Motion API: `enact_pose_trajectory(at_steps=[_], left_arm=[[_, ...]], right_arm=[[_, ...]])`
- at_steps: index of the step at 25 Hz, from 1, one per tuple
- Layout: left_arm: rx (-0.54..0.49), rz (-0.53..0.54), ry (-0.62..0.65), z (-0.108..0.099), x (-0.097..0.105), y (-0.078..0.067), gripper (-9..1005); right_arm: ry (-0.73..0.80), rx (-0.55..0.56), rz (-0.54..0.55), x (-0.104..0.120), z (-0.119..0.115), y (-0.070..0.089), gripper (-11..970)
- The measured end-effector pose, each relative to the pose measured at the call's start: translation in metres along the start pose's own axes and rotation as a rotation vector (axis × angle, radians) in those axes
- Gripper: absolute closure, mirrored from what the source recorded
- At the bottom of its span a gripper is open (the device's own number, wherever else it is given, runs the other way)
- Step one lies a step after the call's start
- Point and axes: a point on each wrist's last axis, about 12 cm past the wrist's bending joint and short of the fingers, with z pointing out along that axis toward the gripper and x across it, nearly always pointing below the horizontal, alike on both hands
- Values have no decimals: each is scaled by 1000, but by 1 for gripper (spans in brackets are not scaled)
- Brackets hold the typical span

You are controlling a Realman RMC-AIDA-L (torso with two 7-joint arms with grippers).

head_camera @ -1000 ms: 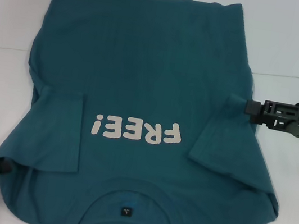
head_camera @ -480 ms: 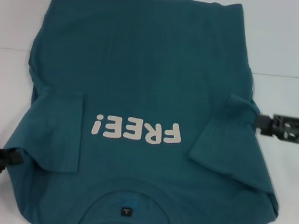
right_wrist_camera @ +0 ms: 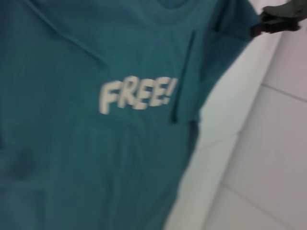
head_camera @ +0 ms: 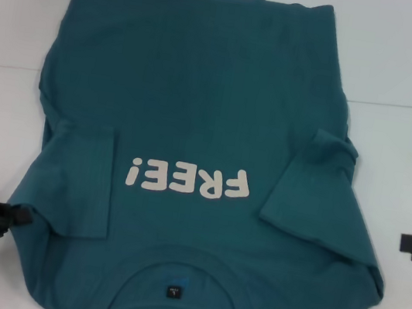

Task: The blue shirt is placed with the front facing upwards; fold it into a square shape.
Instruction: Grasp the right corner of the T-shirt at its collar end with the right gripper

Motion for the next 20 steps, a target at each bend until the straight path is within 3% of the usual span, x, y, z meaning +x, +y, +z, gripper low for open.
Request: enact_pose_trajectory(at_steps=[7,20], left_arm=[[3,-6,3,3,-1,-2,954],[-10,-18,-10,0,0,3,954]], right_arm=[[13,94,94,9,-6,-15,332],[90,177,88,7,23,-17,332]])
